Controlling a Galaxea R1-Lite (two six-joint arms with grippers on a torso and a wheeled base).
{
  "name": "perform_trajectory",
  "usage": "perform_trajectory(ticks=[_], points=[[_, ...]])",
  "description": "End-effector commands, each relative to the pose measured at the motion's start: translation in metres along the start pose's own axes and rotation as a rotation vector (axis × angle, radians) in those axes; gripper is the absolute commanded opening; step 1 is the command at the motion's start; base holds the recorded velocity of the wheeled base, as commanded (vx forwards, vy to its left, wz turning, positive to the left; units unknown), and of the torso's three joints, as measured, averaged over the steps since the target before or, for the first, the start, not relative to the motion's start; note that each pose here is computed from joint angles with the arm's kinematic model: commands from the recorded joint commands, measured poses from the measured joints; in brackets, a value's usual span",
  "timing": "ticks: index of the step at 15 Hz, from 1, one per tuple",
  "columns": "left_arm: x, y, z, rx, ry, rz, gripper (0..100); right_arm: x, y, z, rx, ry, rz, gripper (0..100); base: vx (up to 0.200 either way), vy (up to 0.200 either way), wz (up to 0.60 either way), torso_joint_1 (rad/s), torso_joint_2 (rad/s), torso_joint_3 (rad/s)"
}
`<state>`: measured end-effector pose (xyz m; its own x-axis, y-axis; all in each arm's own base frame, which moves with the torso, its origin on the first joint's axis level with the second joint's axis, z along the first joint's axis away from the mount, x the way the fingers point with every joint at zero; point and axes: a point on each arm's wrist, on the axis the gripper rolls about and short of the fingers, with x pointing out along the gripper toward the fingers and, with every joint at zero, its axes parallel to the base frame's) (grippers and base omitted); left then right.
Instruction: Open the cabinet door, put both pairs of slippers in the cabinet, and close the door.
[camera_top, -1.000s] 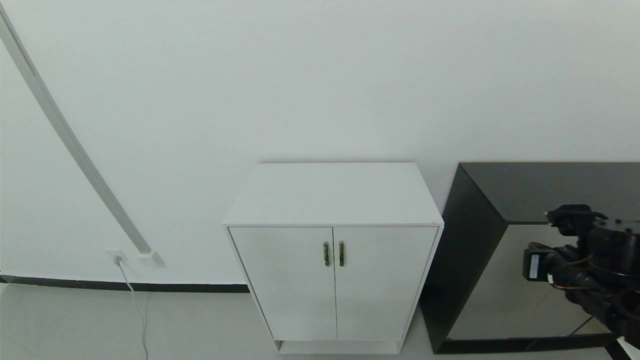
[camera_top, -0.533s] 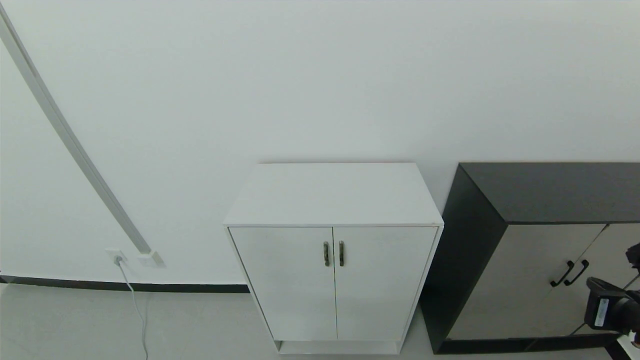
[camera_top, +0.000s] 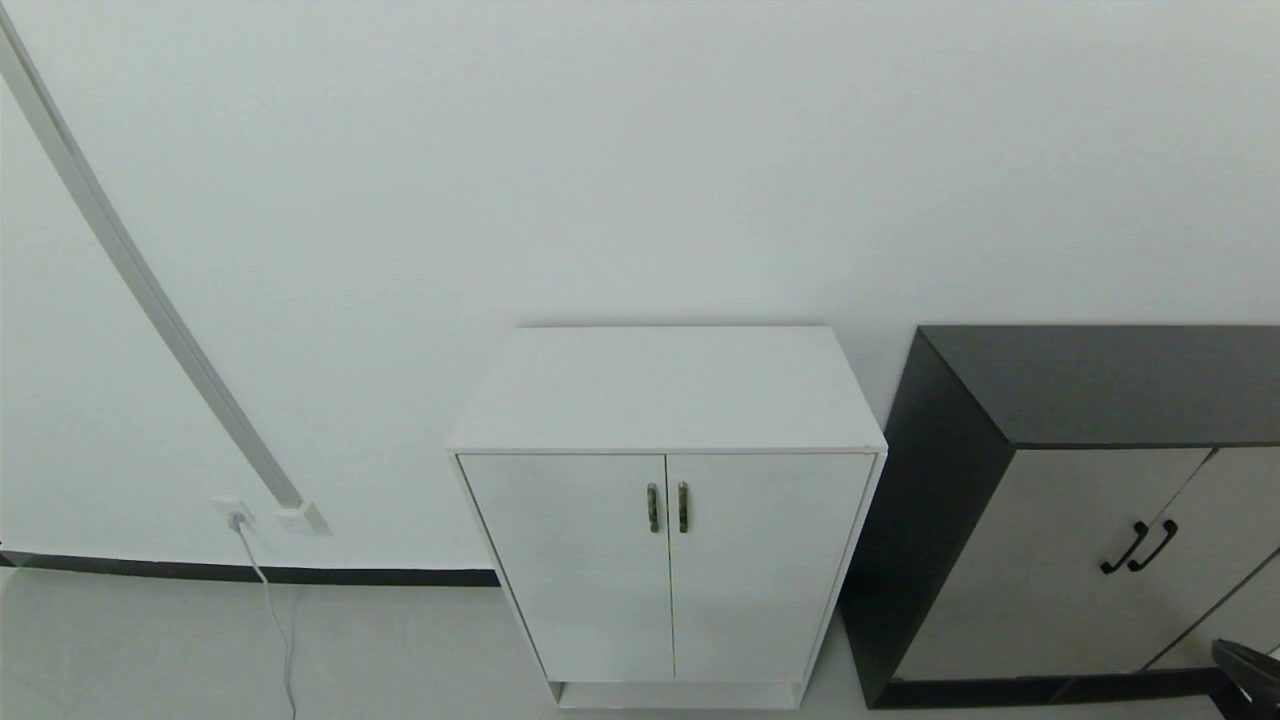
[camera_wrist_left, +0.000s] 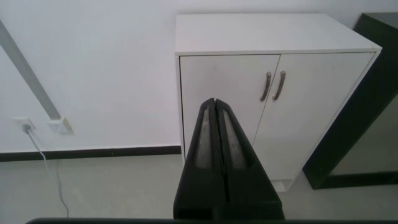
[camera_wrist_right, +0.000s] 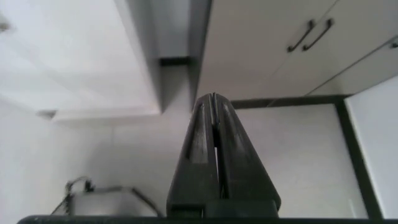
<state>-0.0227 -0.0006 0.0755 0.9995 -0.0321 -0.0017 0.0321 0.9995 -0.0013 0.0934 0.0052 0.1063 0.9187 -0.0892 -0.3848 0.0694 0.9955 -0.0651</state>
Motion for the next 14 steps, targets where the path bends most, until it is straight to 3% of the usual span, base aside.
perform_trajectory(ticks=[1,9,14], points=[[0.000,0.000,0.000,0.000,0.000,0.000,0,-0.026,-0.003,-0.006,0.008,-0.083,0.056,0,0.000,0.000,0.00,0.000,0.00,0.000],[0.000,0.000,0.000,0.000,0.000,0.000,0,-0.067,-0.007,-0.051,-0.097,-0.074,0.260,0,0.000,0.000,0.00,0.000,0.00,0.000],[0.000,0.000,0.000,0.000,0.001,0.000,0,-0.070,-0.006,-0.054,-0.124,-0.097,0.296,0,0.000,0.000,0.00,0.000,0.00,0.000]])
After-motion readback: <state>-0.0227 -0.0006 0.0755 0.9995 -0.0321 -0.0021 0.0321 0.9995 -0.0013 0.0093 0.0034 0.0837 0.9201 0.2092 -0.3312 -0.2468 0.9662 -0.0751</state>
